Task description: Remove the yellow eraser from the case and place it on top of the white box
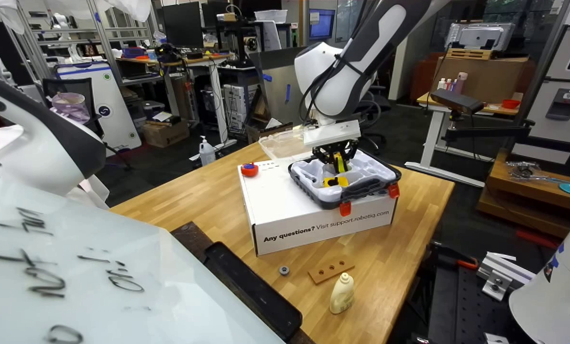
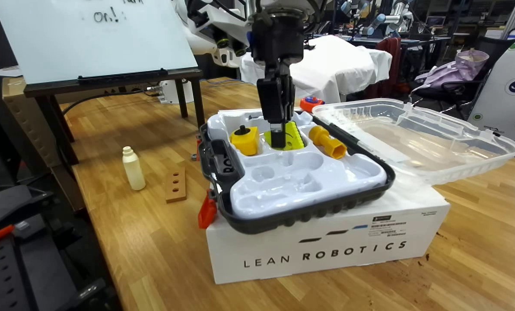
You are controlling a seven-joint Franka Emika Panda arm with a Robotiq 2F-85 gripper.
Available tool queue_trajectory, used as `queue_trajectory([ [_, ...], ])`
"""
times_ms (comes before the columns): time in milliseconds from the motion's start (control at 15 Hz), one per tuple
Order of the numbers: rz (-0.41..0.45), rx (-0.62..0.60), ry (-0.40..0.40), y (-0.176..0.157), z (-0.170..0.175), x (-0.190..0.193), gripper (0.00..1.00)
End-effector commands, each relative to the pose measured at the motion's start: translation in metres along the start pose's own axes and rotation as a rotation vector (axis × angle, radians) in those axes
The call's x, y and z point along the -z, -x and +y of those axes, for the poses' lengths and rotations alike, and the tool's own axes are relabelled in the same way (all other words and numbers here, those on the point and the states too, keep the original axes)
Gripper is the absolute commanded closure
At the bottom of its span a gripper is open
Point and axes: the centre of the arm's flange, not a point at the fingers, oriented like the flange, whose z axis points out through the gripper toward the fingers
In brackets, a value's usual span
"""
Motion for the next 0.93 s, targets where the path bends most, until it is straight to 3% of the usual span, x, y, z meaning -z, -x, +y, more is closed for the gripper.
queue_trajectory([
  [0, -0.018, 0.004, 0.009, 0.004, 0.003, 0.000, 0.98],
  [67, -0.017, 0.006, 0.007, 0.005, 0.003, 0.001, 0.94],
  [467, 0.008, 0.011, -0.044, 0.004, 0.011, 0.021, 0.94],
  [867, 0.085, 0.049, -0.219, 0.020, 0.046, 0.108, 0.94],
])
